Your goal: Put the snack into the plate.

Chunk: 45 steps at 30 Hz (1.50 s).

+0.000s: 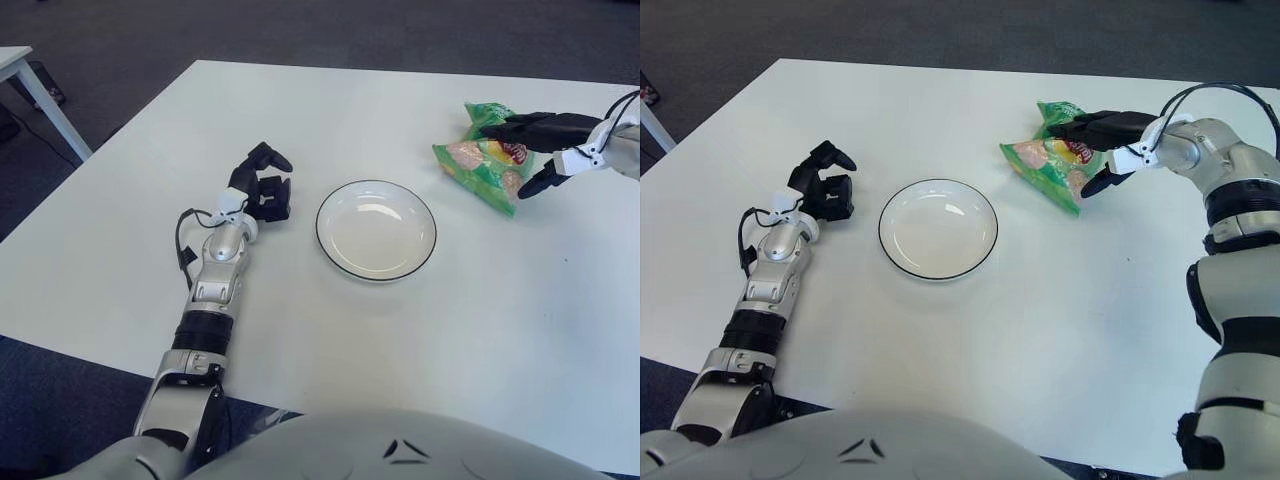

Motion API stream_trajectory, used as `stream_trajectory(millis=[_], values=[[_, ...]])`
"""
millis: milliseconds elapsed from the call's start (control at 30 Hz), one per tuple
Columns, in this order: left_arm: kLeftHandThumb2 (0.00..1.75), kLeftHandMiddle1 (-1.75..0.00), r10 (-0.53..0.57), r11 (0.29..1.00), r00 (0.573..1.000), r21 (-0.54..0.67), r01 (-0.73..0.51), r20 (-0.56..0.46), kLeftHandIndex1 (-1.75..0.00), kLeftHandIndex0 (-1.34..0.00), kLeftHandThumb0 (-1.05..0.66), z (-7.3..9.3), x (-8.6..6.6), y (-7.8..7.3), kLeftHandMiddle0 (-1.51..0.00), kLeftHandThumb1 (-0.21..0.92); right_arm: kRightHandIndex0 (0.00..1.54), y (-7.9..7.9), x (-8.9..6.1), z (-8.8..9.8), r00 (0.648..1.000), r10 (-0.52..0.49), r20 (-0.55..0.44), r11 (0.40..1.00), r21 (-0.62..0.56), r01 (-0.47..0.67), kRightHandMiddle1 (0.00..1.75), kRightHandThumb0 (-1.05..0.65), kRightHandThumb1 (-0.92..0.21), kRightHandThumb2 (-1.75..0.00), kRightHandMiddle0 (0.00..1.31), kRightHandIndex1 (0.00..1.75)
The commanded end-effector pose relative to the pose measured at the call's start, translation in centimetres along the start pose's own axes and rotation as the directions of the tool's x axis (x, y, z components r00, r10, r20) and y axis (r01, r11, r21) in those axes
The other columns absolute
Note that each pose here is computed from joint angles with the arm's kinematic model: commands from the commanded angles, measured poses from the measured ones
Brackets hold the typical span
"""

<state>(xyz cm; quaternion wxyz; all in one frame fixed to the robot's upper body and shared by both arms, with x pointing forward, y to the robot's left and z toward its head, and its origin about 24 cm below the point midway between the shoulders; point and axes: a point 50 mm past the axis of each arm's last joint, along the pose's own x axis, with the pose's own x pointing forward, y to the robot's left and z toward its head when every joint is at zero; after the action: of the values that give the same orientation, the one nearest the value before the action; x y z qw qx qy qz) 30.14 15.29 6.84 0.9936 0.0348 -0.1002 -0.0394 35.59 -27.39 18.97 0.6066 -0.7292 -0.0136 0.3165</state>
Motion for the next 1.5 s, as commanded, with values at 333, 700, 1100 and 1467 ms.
stream_trajectory(millis=[333, 700, 1100, 1467], values=[[1.2, -1.75, 0.01, 0.997, 0.975, -0.073, -0.027, -0.223, -1.75, -0.54, -0.45, -5.7, -4.5, -1.1, -1.23, 0.41, 0.0, -2.2, -2.5, 2.0, 0.993, 0.093, 0.077, 0.995, 0.013, -0.094, 0.0, -0.92, -0.92, -0.58, 0.0, 0.0], [1.2, -1.75, 0.016, 0.997, 0.976, -0.07, -0.032, -0.216, -1.75, -0.54, -0.45, -5.7, -4.5, -1.1, -1.22, 0.41, 0.0, -2.9, -3.9, 3.0, 0.99, 0.134, 0.05, 0.991, 0.017, -0.135, 0.0, -0.92, -0.92, -0.67, 0.0, 0.0], [1.2, -1.75, 0.019, 0.998, 0.975, -0.061, -0.033, -0.219, -1.75, -0.54, -0.45, -5.7, -4.5, -1.1, -1.22, 0.41, 0.0, -3.4, -4.3, 3.3, 0.996, 0.091, 0.009, 0.995, -0.037, -0.09, 0.0, -0.92, -0.92, -0.72, 0.0, 0.0], [1.18, -1.75, 0.014, 0.997, 0.975, -0.066, -0.03, -0.223, -1.75, -0.53, -0.44, -5.7, -4.5, -1.0, -1.22, 0.42, 0.0, -0.7, -3.1, 1.9, 0.988, -0.153, 0.034, 0.984, -0.086, 0.155, 0.02, -0.85, -0.91, -0.46, 0.0, 0.0]])
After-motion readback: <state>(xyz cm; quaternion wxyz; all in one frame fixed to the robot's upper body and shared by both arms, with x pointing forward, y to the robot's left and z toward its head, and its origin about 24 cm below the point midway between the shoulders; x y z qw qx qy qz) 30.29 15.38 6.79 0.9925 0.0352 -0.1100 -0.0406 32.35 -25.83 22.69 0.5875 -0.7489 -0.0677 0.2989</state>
